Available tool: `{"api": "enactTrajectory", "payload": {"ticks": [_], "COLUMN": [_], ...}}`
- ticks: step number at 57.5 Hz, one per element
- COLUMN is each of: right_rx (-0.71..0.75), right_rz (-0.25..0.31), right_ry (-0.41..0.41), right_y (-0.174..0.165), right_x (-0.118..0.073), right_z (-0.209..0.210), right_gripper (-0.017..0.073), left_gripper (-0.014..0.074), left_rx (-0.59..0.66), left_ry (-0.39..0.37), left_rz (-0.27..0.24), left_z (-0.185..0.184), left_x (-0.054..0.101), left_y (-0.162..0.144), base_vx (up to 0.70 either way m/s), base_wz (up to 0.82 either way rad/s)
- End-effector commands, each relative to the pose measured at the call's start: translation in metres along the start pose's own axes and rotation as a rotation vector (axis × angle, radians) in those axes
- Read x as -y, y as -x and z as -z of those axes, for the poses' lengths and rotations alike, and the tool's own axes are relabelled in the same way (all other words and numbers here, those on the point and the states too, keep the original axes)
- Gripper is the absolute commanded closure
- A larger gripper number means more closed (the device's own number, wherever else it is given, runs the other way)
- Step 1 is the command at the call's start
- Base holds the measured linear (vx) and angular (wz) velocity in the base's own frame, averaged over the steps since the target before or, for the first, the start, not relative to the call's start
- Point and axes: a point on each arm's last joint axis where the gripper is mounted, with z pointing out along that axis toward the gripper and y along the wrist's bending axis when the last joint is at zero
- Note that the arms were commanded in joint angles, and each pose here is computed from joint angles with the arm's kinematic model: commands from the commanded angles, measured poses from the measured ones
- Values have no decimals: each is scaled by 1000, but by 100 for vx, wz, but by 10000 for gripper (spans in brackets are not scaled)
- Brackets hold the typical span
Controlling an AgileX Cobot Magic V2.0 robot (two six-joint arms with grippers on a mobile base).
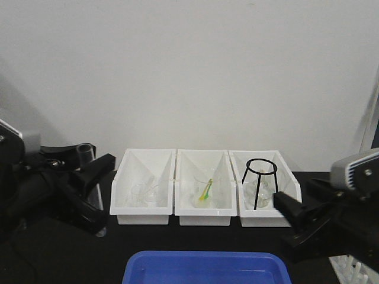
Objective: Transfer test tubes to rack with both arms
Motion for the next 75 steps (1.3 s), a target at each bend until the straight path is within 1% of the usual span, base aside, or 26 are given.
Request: {"api": "enactTrajectory", "payload": {"ticks": [1,5,8,15,19,28,29,32,43,47,51,55,60,65,75], "right_rx": [158,161,163,186,198,227,228,233,241,242,242,242,242,242,250], "right_rz": [18,26,30,41,45,48,48,48,46,46,46,46,46,46,45], "right_ry": [81,158,213,331,380,456,460,468,472,472,472,472,472,472,471], "right_y": [23,22,22,21,21,21,21,21,22,22,22,22,22,22,23], "right_x": [-20,-38,-52,-81,-93,-113,-114,-116,-117,-117,-117,-117,-117,-117,-116], "right_z": [1,-1,-1,3,5,9,9,10,10,10,10,10,10,10,10], "right_gripper": [152,152,152,152,152,152,152,152,152,152,152,152,152,152,152], "left_gripper": [616,616,616,616,616,616,616,616,616,616,616,616,614,614,614], "left_rx": [133,135,136,147,151,157,157,158,152,148,125,81,54,54,98], "left_ry": [-86,-120,-149,-219,-250,-314,-323,-342,-399,-412,-397,-365,-342,-341,-369], "left_rz": [24,35,53,53,59,120,132,138,138,129,116,110,106,106,121], "left_z": [5,5,6,7,9,11,12,13,17,18,17,16,14,15,16], "left_x": [15,24,31,48,56,70,72,76,91,95,94,91,88,88,90], "left_y": [26,26,27,29,30,32,32,33,33,33,31,27,24,24,29], "base_vx": [0,0,0,0,0,0,0,0,0,0,0,0,0,0,0], "base_wz": [0,0,0,0,0,0,0,0,0,0,0,0,0,0,0]}}
